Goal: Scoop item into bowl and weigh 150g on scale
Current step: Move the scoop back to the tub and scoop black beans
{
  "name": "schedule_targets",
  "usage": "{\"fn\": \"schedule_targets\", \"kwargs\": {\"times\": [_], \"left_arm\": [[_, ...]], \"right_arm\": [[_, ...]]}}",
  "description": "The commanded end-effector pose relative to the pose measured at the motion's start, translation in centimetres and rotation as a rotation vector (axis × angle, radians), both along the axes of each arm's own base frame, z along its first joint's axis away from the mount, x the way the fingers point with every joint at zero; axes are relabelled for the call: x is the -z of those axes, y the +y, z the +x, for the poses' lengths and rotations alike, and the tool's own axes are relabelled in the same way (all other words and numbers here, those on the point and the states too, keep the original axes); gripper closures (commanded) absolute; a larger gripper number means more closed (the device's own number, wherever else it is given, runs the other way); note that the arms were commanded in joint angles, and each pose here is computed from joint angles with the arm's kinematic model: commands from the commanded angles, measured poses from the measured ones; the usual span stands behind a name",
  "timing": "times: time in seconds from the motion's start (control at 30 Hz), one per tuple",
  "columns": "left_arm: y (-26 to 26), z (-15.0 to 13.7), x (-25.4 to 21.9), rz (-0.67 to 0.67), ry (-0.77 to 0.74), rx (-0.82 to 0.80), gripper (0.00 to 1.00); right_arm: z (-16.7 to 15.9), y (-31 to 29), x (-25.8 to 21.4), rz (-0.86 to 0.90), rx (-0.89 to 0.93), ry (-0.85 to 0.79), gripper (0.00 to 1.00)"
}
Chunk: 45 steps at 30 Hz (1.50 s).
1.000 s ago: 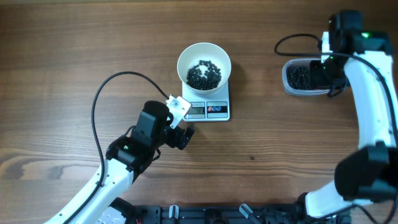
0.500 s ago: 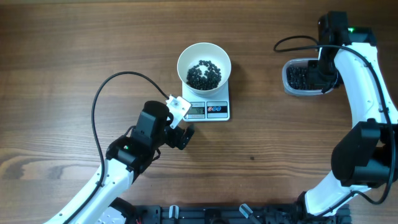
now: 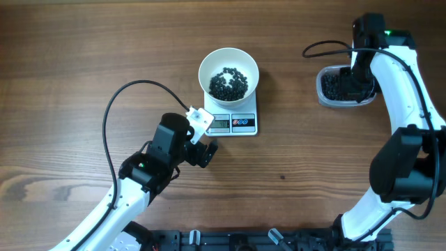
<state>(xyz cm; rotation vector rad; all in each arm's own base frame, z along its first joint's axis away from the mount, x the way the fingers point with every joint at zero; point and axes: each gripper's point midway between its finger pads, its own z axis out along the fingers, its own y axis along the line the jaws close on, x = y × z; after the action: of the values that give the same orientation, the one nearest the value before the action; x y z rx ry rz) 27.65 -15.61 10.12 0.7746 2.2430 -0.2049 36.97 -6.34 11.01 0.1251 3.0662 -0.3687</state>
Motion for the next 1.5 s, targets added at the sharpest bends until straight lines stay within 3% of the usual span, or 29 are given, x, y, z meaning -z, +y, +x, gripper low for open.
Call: {"fn": "schedule_targets", "kwargs": {"times": [0.0, 0.5, 1.0, 1.23, 1.47], "left_arm": [[0.4, 0.1, 0.1, 0.008, -0.001, -0.01, 0.0], [0.4, 0.1, 0.1, 0.008, -0.001, -0.01, 0.0], [0.4, 0.1, 0.1, 0.008, -0.001, -0.01, 0.0], [0.4, 0.1, 0.1, 0.008, -0.001, -0.01, 0.0], [0.4, 0.1, 0.1, 0.008, -0.001, -0.01, 0.0]], "right_arm": [[0.4, 1.3, 1.6, 0.093, -0.047, 0.032, 0.96], [0.5, 5.6, 1.6, 0.35, -0.2, 0.024, 0.96], [0.4, 4.4, -1.1, 0.735, -0.15, -0.116, 0.96], [-0.1, 3.3, -1.3, 0.758, -0.108, -0.118, 0.96], [-0.4, 0.2, -1.5, 0.788, 0.064, -0.155, 0.96]]}}
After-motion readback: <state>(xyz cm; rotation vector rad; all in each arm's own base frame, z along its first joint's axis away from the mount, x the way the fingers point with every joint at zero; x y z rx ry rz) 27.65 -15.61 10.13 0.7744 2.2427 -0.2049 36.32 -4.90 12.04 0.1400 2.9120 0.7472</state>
